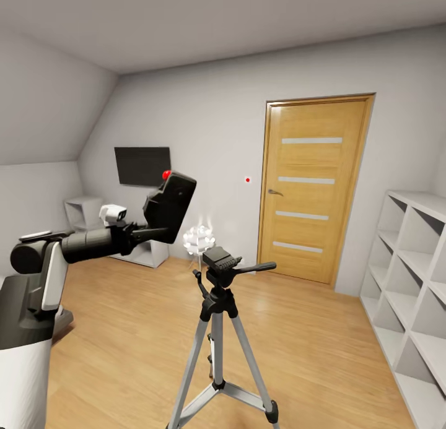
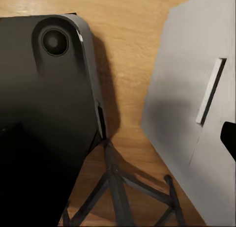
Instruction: Attach the digital camera to the camera tripod in the bedroom.
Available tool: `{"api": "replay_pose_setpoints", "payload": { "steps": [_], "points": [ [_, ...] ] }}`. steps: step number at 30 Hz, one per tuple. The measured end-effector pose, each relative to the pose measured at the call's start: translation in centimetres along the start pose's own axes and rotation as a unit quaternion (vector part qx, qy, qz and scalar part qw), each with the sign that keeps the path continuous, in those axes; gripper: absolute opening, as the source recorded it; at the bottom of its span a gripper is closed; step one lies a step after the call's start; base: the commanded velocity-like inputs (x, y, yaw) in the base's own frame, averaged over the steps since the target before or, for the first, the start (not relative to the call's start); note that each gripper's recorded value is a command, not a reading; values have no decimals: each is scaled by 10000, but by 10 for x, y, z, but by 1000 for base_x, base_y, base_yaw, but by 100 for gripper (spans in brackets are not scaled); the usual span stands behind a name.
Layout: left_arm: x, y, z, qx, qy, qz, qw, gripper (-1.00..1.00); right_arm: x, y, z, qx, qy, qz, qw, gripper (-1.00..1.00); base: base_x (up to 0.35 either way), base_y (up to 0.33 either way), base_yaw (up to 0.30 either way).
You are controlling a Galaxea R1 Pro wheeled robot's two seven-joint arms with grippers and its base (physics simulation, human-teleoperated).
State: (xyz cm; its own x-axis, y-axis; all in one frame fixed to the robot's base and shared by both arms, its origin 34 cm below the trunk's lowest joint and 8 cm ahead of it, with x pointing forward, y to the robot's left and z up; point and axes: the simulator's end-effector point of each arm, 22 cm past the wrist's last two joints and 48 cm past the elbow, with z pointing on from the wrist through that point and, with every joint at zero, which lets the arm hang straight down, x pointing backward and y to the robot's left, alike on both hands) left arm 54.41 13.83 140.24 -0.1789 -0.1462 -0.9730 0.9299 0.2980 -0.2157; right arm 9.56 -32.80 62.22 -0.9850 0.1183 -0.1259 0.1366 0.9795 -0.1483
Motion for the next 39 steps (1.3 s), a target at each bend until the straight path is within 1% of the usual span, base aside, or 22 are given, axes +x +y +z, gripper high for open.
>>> {"api": "replay_pose_setpoints", "payload": {
  "steps": [2,6,9,14,18,29,39],
  "points": [
    [3,-2,0,3,13,2,10000,-100,4,-9,0,54,26,-19,10000,100,0,0,0],
    [14,1,-2,-21,55,-119,9999,-100,-4,-25,1,141,-48,-40,9999,100,0,0,0],
    [22,4,-2,-35,80,-229,9997,-100,-13,-23,2,122,-142,-42,9998,100,0,0,0],
    [24,6,-2,-38,84,-274,9996,-100,-24,-20,3,90,-257,-33,9996,100,0,0,2],
    [25,7,-3,-39,86,-288,9995,-100,-27,-19,3,81,-286,-31,9996,100,0,0,83],
    [25,7,-3,-48,88,-294,9995,-100,-29,-18,3,76,-301,-31,9995,100,0,0,212],
    [25,7,-3,-51,89,-294,9995,-100,-29,-18,3,75,-304,-35,9995,100,0,0,55]
  ]
}}
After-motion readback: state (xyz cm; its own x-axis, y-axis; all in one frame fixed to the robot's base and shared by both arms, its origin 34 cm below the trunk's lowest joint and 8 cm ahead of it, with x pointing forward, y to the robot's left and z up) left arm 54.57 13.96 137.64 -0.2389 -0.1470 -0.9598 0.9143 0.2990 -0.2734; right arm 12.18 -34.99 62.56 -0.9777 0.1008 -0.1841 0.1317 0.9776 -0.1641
